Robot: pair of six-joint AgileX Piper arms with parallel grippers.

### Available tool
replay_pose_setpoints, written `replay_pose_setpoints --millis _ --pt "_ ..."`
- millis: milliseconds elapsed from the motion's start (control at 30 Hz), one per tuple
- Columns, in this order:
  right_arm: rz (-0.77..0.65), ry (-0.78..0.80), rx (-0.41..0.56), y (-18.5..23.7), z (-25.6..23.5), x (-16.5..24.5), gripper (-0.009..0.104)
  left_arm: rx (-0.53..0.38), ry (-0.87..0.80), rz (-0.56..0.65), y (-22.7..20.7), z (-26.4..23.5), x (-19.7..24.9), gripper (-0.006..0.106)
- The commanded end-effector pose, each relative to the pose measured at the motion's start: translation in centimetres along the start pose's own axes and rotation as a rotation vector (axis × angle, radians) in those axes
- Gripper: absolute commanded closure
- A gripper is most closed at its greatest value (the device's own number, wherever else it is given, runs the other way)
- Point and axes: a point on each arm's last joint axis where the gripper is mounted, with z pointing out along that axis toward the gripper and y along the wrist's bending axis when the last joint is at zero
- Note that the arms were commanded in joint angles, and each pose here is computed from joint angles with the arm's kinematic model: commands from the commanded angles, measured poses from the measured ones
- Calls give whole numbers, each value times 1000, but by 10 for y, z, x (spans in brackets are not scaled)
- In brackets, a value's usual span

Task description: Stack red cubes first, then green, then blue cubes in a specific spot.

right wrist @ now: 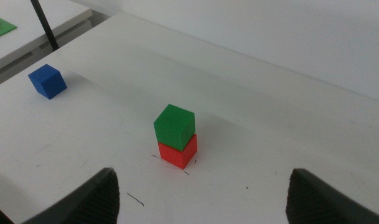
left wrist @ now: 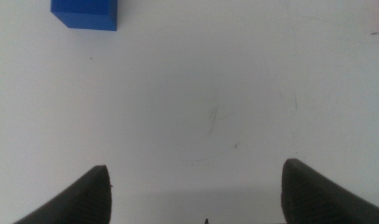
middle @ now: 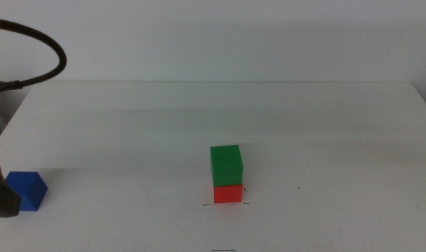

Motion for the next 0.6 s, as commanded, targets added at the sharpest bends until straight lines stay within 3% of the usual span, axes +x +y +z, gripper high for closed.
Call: replay_pose_setpoints --millis 0,567 --pt "-12 -90 13 -1 -3 -12 11 21 28 6 -2 -4 -2 7" --pt "-12 -90 13 -1 -3 -12 11 -49 286 278 33 67 -94 7"
